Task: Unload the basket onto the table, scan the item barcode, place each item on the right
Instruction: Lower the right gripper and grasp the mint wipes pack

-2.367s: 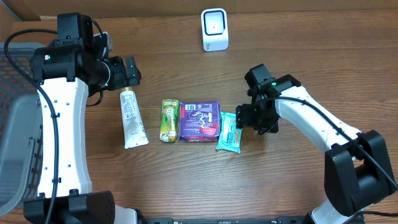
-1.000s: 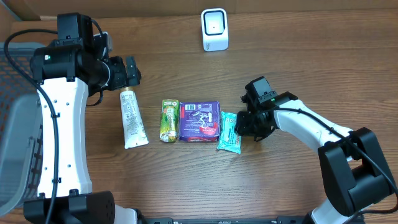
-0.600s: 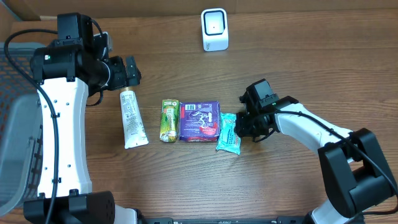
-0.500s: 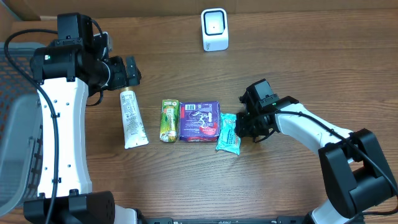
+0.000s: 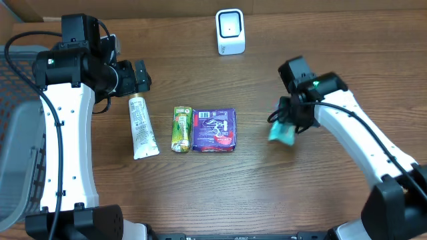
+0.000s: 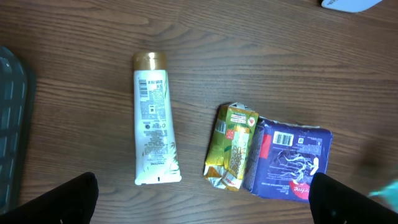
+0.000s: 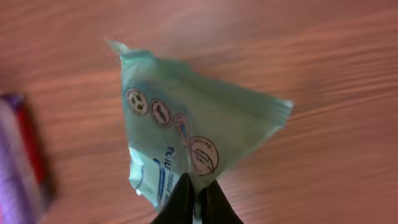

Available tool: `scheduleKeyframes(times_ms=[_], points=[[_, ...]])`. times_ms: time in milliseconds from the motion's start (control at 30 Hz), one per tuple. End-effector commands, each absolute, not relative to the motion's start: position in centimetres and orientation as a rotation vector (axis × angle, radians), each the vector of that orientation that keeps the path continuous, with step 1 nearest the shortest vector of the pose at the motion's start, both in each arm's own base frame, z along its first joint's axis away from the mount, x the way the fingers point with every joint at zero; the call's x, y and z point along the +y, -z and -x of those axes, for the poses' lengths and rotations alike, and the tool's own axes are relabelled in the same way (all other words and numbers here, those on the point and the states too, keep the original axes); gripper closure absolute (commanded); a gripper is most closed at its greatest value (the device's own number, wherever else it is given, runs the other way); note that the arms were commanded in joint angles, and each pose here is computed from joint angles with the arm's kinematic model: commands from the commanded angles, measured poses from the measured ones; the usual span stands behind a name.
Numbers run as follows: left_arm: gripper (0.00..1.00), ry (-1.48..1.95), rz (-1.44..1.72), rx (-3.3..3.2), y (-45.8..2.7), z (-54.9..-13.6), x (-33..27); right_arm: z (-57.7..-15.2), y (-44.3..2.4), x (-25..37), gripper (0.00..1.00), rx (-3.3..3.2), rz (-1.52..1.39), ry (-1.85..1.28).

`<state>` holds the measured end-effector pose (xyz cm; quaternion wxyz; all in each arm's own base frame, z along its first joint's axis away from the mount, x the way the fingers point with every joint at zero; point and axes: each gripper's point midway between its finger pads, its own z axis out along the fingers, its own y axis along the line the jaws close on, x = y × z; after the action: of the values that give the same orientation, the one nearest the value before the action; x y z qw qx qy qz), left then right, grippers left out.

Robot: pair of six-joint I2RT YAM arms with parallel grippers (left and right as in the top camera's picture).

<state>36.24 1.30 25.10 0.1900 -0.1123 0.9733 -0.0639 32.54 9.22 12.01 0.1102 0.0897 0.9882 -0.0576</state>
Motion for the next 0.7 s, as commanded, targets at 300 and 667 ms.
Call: scheduleKeyframes(times_ms=[300,667], points=[[0.0,0.191,0.316,2.738,-24.9,-36.5,1.1,-34.2,-10.0,4.2,0.96,2.681,-0.113,1.057],[0.01,0.19,0.316,2.738,-24.9,-36.5,1.2,-32.0,-5.0,14.4,0.75,2.845,0.194,0.745]])
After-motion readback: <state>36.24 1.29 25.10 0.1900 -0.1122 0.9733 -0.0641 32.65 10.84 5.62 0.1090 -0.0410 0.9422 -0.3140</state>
